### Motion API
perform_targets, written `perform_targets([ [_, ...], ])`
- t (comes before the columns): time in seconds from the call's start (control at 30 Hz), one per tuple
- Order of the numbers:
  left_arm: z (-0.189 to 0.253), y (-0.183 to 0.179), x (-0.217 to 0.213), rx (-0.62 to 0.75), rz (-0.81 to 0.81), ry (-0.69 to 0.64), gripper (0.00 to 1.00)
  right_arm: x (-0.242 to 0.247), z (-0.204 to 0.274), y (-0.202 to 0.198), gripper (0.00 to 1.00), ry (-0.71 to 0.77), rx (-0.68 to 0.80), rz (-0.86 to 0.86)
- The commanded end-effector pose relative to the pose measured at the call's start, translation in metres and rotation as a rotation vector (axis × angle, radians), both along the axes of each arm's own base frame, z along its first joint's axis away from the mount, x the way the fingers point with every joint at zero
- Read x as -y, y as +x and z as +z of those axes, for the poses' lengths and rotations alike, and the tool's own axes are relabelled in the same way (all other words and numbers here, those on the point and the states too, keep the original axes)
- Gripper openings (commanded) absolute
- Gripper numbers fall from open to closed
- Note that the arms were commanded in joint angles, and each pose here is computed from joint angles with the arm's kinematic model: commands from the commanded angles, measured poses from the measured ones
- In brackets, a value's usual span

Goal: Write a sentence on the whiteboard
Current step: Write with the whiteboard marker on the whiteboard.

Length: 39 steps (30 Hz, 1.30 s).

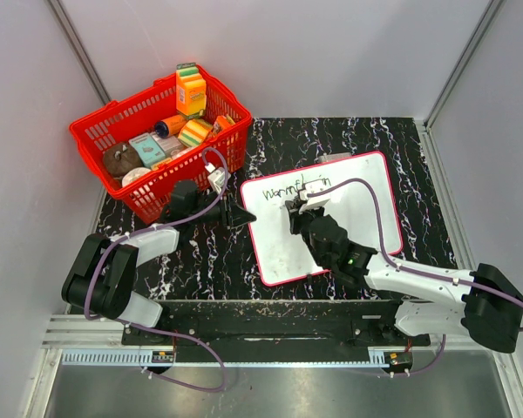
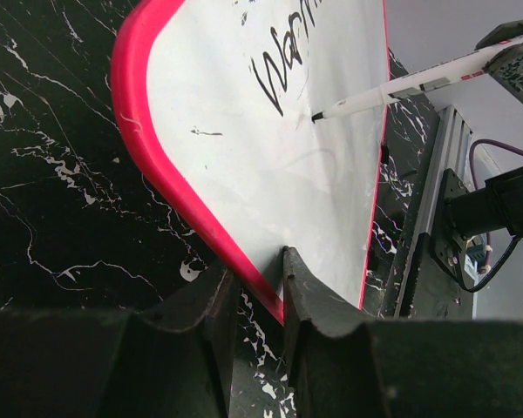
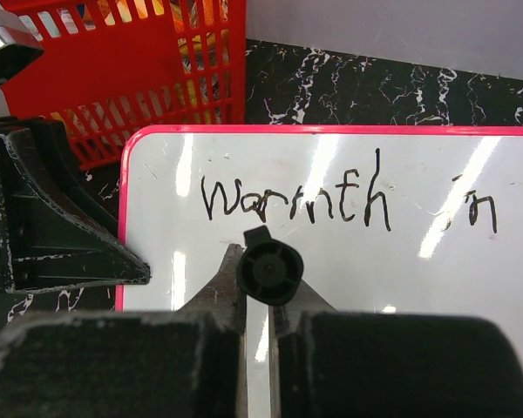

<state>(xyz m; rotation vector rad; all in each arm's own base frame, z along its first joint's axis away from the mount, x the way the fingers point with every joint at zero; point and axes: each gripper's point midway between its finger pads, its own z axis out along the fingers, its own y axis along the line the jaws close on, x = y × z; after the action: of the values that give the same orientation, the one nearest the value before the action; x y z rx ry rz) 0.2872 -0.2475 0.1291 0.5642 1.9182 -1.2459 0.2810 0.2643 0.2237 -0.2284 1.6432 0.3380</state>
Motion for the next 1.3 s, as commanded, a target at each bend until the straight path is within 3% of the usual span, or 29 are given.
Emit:
perform_targets([
  [0.0, -0.001, 0.007, 0.002, 0.11, -0.008, 0.057, 0.0, -0.003, 0.005, -0.002, 0.0, 0.035, 0.01, 0.003],
  [0.93, -0.002, 0.008, 0.002, 0.108, -0.005, 0.062, 0.0, 0.002, -0.022, -0.026, 0.0, 0.022, -0.118, 0.087],
  [1.27, -0.002, 0.007, 0.002, 0.111, -0.007, 0.063, 0.0, 0.001, -0.006, -0.039, 0.0, 0.07, -0.098, 0.152],
])
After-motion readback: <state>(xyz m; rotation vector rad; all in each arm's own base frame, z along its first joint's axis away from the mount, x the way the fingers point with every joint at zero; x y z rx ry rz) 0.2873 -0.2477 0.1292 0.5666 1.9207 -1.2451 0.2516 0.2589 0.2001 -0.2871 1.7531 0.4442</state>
